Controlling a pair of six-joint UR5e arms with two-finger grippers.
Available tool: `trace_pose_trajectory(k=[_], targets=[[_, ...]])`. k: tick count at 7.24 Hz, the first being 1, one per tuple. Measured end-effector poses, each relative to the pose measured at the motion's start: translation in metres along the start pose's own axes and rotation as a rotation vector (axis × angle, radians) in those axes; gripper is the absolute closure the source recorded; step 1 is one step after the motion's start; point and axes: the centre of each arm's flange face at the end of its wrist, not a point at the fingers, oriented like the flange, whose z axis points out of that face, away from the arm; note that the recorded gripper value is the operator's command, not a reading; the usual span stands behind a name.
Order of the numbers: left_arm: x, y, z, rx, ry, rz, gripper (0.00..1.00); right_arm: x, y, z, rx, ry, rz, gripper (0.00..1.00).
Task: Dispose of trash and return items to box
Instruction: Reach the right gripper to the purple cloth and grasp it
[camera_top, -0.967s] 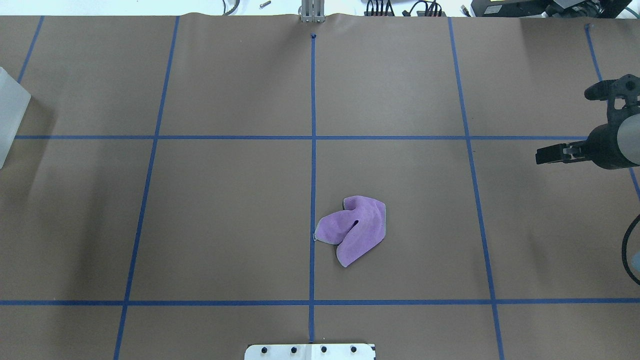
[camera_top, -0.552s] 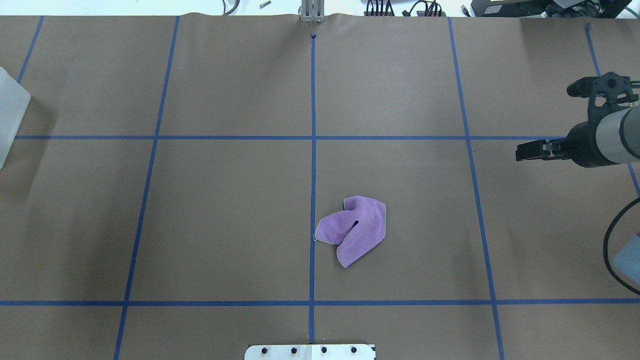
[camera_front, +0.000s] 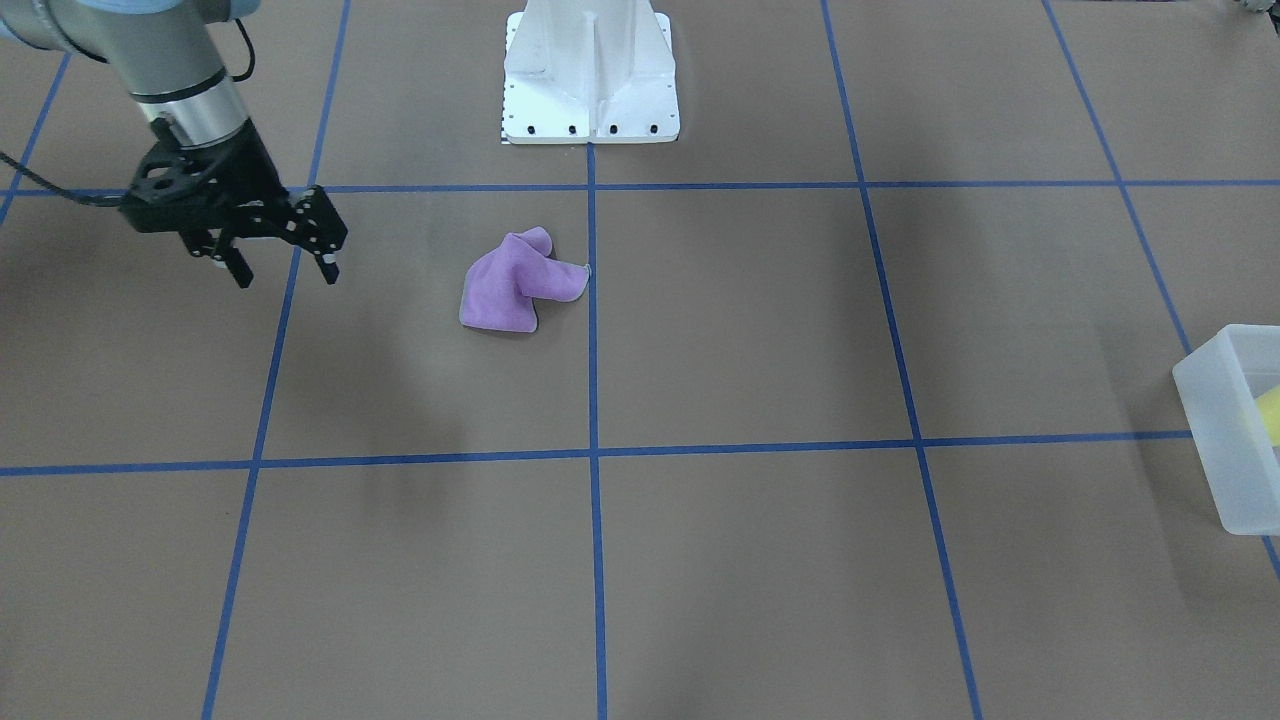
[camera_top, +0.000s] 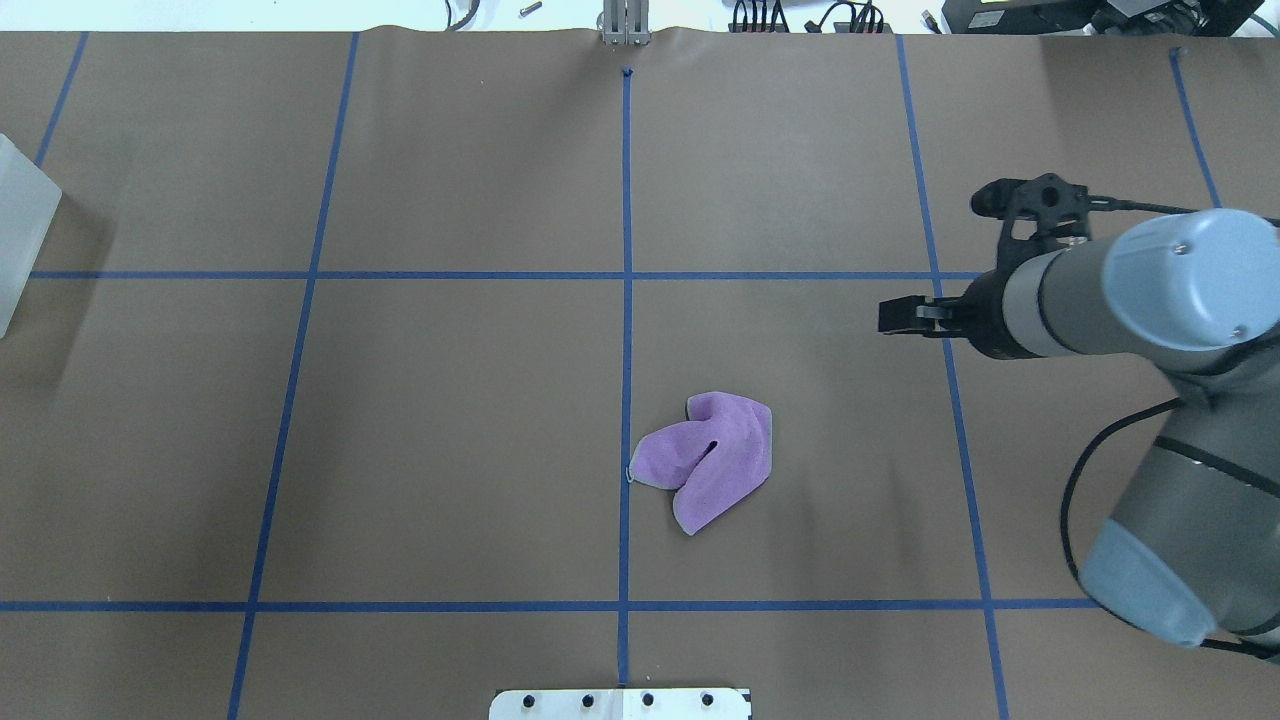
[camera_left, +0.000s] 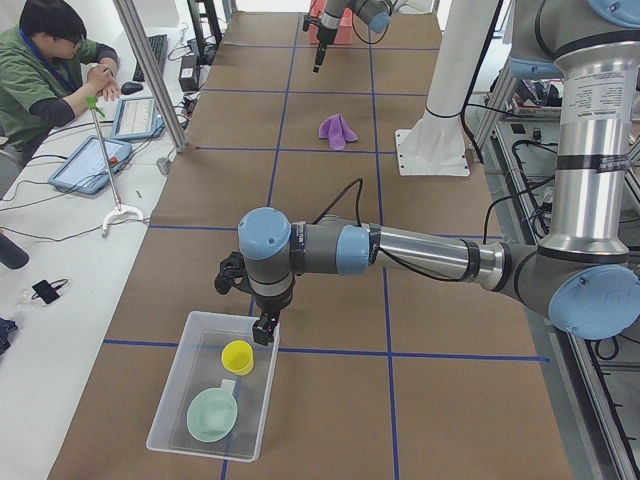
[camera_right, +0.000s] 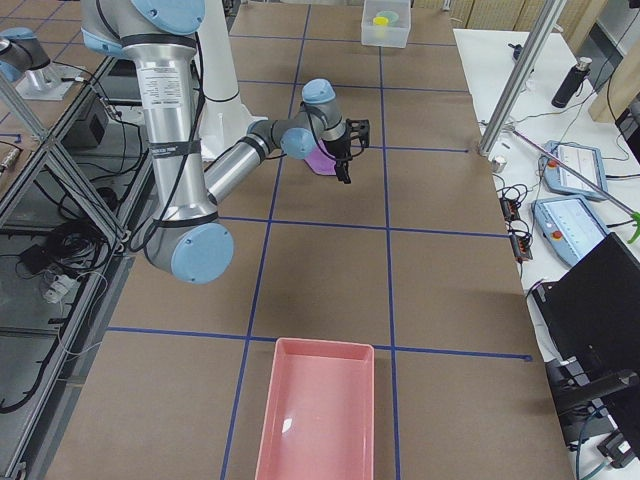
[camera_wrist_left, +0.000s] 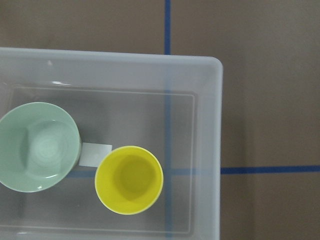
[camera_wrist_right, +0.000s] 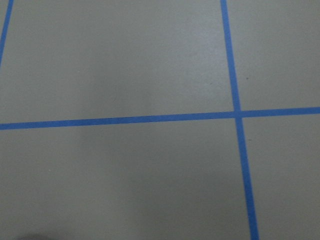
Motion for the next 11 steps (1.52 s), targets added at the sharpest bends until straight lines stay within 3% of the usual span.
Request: trace_pose_trajectory(k=[2, 4, 5, 9, 11], targets=[[-0.002, 0.003, 0.001, -0.004, -0.001, 0.001, 0.01, -0.087, 0.046, -0.001, 0.012, 0.03, 0.053, 0.05], [-0.005, 0.004, 0.003, -0.007, 0.0, -0.002, 0.01, -0.125, 0.105, 0.01, 0.027, 0.038, 0.066, 0.28], [-0.005, 0.004, 0.004, -0.007, 0.0, -0.002, 0.01, -0.133, 0.126, 0.019, 0.034, 0.049, 0.072, 0.31], [-0.007, 0.009, 0.007, -0.014, 0.002, -0.008, 0.01, -0.165, 0.142, 0.037, 0.049, 0.053, 0.074, 0.34], [-0.007, 0.01, 0.008, -0.015, 0.004, -0.009, 0.01, -0.168, 0.141, 0.041, 0.062, 0.058, 0.07, 0.51]])
